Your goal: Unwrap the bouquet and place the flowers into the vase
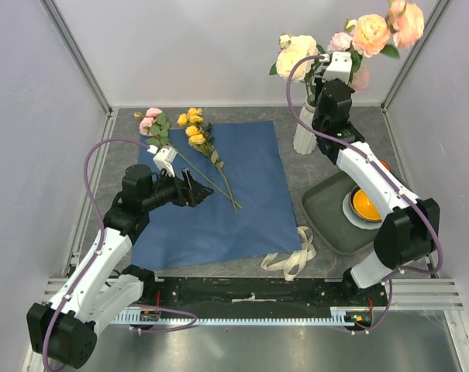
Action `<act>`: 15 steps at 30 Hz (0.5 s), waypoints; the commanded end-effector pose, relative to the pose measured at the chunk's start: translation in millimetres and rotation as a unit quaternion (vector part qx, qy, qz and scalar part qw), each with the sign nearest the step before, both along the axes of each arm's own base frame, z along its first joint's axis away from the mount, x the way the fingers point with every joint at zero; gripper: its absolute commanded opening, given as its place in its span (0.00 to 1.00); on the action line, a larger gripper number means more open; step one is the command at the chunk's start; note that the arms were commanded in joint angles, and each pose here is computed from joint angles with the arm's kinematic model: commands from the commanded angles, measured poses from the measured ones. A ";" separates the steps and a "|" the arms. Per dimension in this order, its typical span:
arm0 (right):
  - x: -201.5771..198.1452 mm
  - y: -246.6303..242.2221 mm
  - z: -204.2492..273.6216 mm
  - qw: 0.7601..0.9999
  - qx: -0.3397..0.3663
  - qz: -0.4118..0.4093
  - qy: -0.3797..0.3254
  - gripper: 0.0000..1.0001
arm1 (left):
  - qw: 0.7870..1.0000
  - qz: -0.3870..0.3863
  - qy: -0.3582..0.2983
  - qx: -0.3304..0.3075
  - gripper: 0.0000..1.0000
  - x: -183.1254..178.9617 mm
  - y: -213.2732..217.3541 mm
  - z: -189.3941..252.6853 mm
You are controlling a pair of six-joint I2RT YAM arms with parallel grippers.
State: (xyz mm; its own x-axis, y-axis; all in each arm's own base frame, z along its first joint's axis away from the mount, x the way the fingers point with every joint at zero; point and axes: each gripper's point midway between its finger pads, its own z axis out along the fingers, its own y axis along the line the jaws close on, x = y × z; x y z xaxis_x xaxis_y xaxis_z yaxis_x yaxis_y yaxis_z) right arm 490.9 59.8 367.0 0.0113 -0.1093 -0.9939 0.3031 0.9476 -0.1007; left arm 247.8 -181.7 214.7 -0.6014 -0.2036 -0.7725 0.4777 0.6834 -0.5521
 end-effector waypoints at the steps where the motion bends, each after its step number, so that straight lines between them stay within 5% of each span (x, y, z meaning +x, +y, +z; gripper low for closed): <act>1: 13.9 -8.5 20.8 1.000 0.005 -0.007 -0.019 0.22 | 1.000 0.003 -0.023 -0.005 0.82 0.5 1.9 8.7; 6: 27.7 -6.1 11.2 1.000 -0.001 -0.001 -0.004 0.09 | 1.000 -0.001 -0.025 -0.004 0.82 1.7 0.6 10.7; 12: 27.8 3.7 -8.6 0.999 0.024 0.024 0.014 0.05 | 1.000 -0.002 -0.023 -0.005 0.82 1.2 0.1 10.5; 14: 21.6 4.7 -19.7 0.998 0.045 0.027 0.027 0.18 | 1.000 -0.001 -0.024 -0.005 0.82 1.0 0.6 10.2; 15: 18.5 2.4 -24.1 0.998 0.046 0.021 0.034 0.33 | 1.000 -0.001 -0.024 -0.005 0.82 1.1 0.4 10.2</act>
State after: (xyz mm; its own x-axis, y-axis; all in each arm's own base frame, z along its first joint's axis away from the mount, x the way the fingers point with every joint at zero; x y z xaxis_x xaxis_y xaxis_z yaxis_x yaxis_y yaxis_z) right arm 519.8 65.9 357.8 -0.0029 -0.0656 -0.9978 0.2588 0.9638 -0.0641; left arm 246.2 -181.3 216.6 -0.5945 -0.2057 -0.7773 0.4830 0.6816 -0.5497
